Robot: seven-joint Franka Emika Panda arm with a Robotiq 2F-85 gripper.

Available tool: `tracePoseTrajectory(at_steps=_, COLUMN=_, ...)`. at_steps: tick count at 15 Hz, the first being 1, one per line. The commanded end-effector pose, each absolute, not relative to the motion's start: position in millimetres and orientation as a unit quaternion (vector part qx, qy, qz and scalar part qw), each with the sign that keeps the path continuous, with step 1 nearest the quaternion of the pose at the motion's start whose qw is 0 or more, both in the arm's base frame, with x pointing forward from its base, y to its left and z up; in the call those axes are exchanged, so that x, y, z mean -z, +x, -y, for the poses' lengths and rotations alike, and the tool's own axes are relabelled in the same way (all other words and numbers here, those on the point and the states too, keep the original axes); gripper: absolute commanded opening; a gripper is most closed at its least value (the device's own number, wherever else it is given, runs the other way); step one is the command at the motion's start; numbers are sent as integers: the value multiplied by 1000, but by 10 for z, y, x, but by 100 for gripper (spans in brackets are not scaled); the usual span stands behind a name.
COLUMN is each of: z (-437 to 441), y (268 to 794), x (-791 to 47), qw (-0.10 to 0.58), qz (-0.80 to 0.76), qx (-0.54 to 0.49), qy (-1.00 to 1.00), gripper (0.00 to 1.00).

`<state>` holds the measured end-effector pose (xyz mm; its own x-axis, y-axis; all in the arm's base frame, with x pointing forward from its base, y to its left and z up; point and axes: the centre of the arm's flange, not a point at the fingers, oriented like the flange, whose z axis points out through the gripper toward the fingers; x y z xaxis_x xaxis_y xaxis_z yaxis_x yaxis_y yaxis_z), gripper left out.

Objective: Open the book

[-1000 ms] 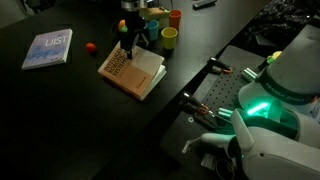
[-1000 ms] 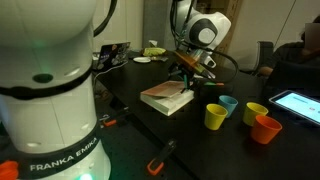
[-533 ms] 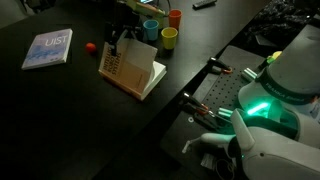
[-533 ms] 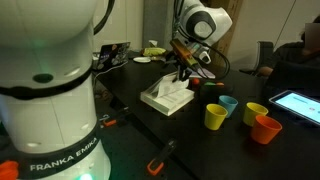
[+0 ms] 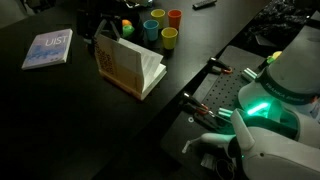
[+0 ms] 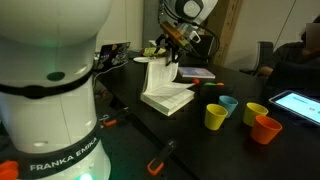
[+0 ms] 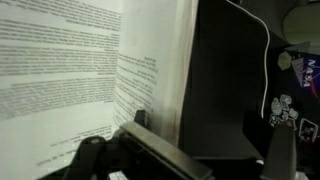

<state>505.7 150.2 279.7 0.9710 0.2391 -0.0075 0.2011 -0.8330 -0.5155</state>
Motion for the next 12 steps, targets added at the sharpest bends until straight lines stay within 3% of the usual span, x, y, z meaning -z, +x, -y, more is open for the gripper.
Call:
tracePoseTrajectory(at_steps=1, z=-1752, y=5024, x=-3090, qw=269, qz=142, qx=-24, qy=-952, gripper=100)
tracePoseTrajectory(at_steps=12, z=-2472, y=4528, x=-2577, qw=351, qz=199, qx=-58, qy=-913, gripper=100)
